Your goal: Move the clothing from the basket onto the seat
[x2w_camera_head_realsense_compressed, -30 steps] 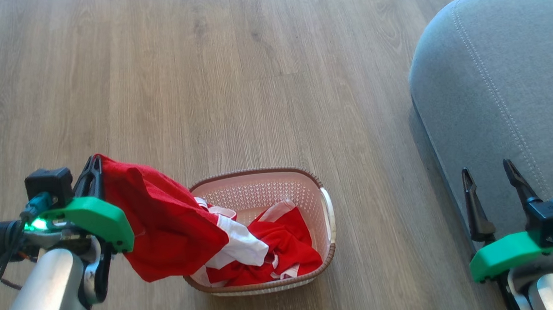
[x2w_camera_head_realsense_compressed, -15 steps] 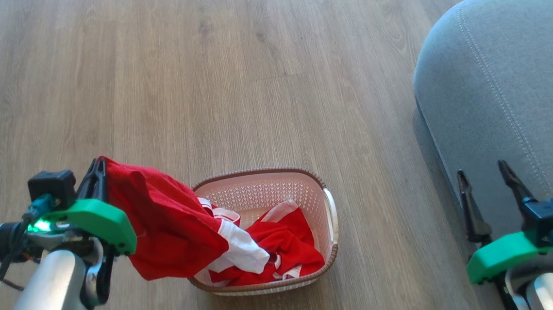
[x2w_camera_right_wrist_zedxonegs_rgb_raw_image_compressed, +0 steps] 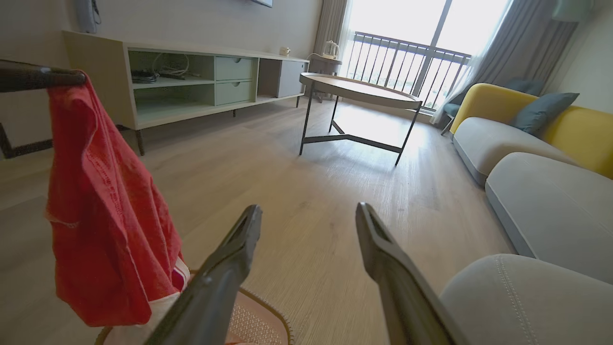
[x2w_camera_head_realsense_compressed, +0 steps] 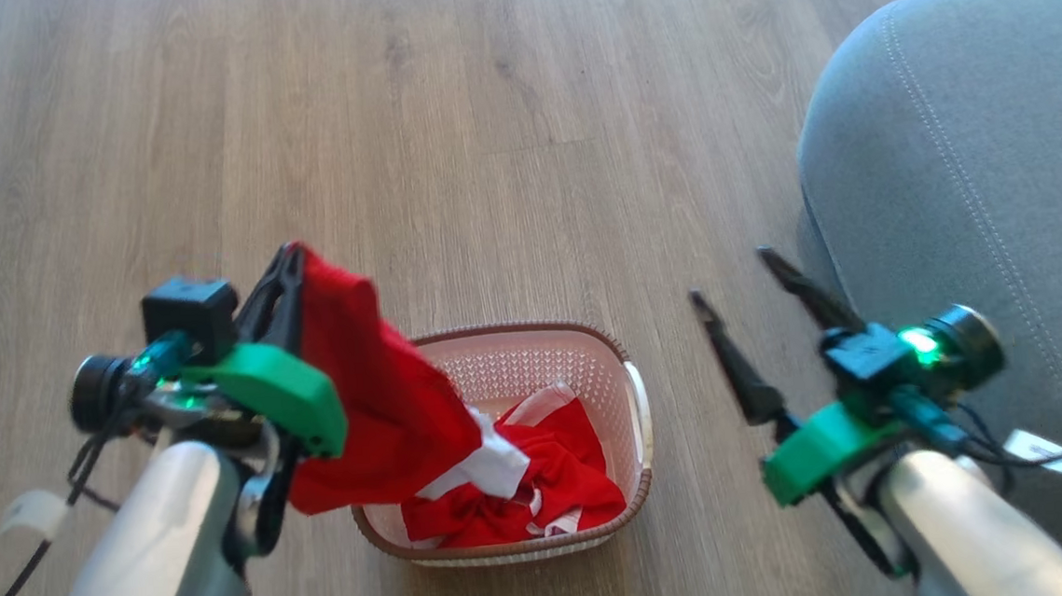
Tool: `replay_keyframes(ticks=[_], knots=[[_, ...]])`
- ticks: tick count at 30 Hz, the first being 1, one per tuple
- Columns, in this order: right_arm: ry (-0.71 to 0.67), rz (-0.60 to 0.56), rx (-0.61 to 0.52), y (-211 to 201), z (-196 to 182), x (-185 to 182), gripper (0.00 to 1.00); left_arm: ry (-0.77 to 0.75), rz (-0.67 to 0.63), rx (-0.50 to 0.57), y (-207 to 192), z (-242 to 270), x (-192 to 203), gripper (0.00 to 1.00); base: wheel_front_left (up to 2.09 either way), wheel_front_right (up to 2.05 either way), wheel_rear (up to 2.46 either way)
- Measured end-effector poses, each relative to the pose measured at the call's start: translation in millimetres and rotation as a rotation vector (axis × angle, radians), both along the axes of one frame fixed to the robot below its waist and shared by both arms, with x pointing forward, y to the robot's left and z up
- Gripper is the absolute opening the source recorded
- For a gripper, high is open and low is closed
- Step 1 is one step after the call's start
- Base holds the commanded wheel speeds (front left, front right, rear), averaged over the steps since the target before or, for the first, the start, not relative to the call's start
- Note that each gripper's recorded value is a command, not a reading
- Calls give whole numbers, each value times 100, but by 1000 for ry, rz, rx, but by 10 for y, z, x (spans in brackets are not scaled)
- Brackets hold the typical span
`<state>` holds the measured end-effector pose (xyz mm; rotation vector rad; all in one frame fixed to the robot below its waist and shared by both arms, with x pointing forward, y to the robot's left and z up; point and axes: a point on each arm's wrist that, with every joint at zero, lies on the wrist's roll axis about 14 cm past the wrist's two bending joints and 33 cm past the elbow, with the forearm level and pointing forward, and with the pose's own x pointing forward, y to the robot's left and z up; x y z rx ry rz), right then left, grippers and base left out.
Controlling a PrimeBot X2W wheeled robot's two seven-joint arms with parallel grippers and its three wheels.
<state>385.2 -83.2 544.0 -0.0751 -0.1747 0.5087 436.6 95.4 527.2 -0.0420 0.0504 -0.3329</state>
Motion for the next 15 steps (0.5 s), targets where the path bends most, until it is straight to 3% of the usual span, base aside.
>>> replay_keyframes(ticks=[9, 15], knots=[[-1, 229, -23, 682, 52, -18, 100, -36, -115, -23, -387, 218, -91, 0, 0, 0, 0], [7, 315, -14, 973, 79, -59, 100, -53, -175, -35, -615, 303, -134, 0, 0, 0, 0]])
